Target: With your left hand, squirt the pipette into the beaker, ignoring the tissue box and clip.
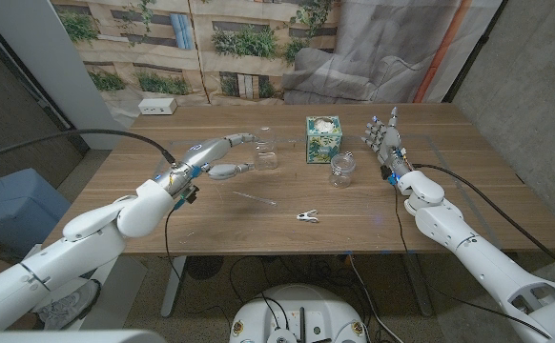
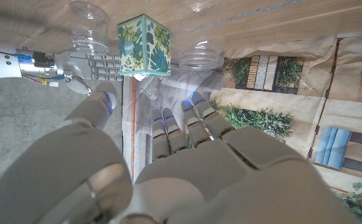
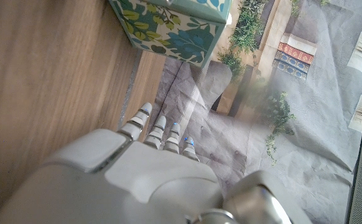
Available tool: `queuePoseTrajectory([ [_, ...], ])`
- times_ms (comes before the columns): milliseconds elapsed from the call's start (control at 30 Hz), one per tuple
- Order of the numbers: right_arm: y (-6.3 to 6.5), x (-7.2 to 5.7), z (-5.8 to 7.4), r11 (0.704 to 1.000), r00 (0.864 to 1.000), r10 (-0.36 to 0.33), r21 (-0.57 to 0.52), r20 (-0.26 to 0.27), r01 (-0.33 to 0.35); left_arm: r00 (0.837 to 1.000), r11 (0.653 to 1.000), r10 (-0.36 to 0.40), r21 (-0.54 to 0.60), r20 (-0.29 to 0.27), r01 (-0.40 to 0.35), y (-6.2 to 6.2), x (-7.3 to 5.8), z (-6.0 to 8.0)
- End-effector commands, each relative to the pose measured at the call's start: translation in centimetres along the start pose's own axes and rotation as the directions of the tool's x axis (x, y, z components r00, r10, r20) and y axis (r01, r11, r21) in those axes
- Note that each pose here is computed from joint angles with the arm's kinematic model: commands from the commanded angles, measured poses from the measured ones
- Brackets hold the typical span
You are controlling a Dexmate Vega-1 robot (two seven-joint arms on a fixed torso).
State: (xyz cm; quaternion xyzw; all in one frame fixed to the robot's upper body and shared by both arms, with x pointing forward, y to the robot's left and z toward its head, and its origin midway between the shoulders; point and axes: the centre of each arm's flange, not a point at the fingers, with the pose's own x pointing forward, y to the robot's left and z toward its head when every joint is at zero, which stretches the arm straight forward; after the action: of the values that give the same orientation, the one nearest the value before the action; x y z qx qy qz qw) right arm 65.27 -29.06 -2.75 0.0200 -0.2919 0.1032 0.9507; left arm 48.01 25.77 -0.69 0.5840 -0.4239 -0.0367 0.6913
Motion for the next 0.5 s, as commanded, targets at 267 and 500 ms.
queuePoseTrajectory([
  [267,0.0,0.0,0.0,1.000,1.000,-0.001,0.000,0.000,0.001,0.986,0.956,-0.168,0.243,0.001,0.163,-0.9,1.2,3.5],
  [500,0.0,0.0,0.0,1.000,1.000,0.003,0.000,-0.001,-0.003,0.977,0.930,-0.212,0.305,-0.007,0.204,-0.9,1.6,3.9],
])
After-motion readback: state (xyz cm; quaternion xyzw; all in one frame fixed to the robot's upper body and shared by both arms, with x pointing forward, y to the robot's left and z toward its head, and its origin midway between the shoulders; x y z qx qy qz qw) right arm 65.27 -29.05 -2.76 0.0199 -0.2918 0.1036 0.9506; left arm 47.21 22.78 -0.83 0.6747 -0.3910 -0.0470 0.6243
